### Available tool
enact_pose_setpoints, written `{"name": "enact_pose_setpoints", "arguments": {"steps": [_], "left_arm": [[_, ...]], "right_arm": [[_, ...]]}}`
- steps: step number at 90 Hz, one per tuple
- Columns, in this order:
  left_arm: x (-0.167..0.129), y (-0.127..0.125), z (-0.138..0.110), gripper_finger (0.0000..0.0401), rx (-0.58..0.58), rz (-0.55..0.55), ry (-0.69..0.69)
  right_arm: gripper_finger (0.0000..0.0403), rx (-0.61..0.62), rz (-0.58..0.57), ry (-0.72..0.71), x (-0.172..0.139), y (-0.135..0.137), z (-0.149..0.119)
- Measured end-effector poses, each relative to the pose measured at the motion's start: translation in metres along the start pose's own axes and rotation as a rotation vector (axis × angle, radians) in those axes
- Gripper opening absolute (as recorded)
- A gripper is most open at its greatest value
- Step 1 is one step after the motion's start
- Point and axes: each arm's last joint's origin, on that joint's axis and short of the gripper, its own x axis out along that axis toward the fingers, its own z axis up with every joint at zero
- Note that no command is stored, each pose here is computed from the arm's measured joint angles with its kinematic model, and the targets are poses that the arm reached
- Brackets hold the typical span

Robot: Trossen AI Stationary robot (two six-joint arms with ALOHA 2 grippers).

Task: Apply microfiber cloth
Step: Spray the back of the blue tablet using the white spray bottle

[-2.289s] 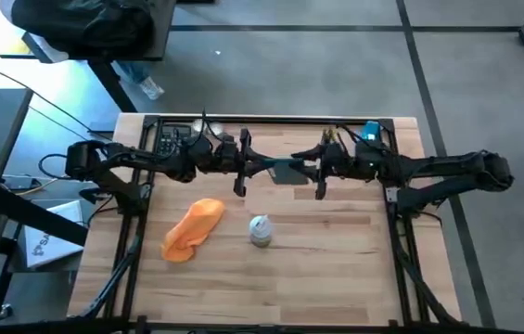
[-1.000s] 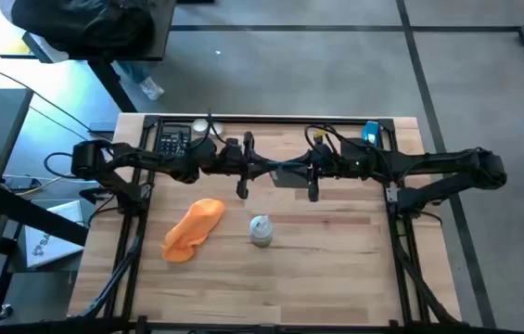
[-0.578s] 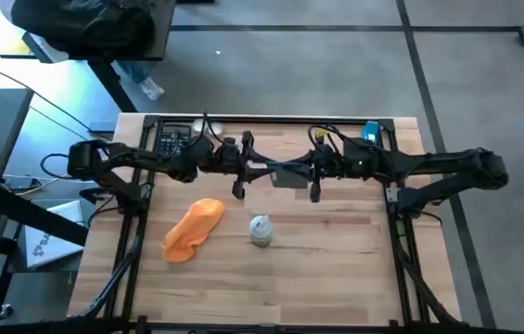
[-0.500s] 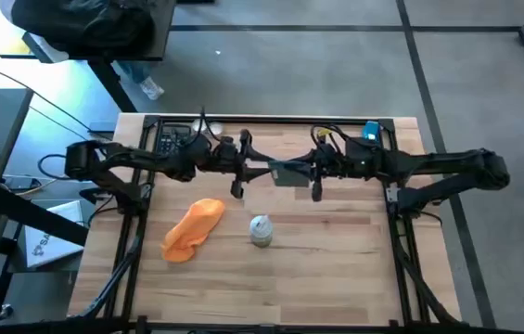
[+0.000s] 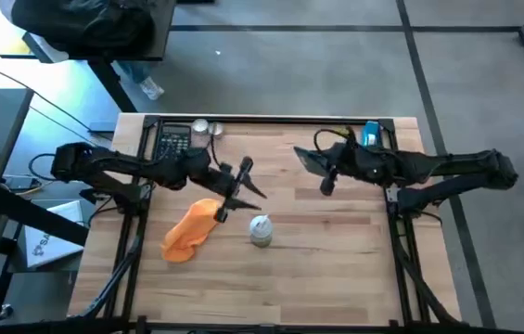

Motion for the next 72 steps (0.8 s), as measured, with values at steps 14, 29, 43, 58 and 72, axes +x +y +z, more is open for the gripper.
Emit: {"name": "enact_pose_setpoints", "arguments": {"steps": [14, 29, 43, 58, 72], "left_arm": [[0.013, -0.001, -0.017, 0.0128, -0.009, -0.029, 0.047], [0.022, 0.012, -0.028, 0.0128, -0.033, -0.074, 0.061], [0.021, 0.023, -0.027, 0.0109, -0.038, -0.153, 0.042], [0.013, 0.035, -0.031, 0.005, -0.045, -0.204, 0.043], [0.017, 0.04, -0.047, 0.0004, -0.075, -0.192, 0.063]], "right_arm": [[0.0, -0.017, -0.015, 0.033, -0.005, 0.008, -0.005], [0.0, 0.01, -0.038, 0.047, -0.009, 0.013, -0.007], [0.0, 0.033, -0.038, 0.066, -0.012, 0.017, -0.011], [0.0, 0.061, -0.028, 0.079, -0.015, 0.021, -0.013], [0.0, 0.052, -0.089, 0.074, -0.011, 0.021, -0.013]]}}
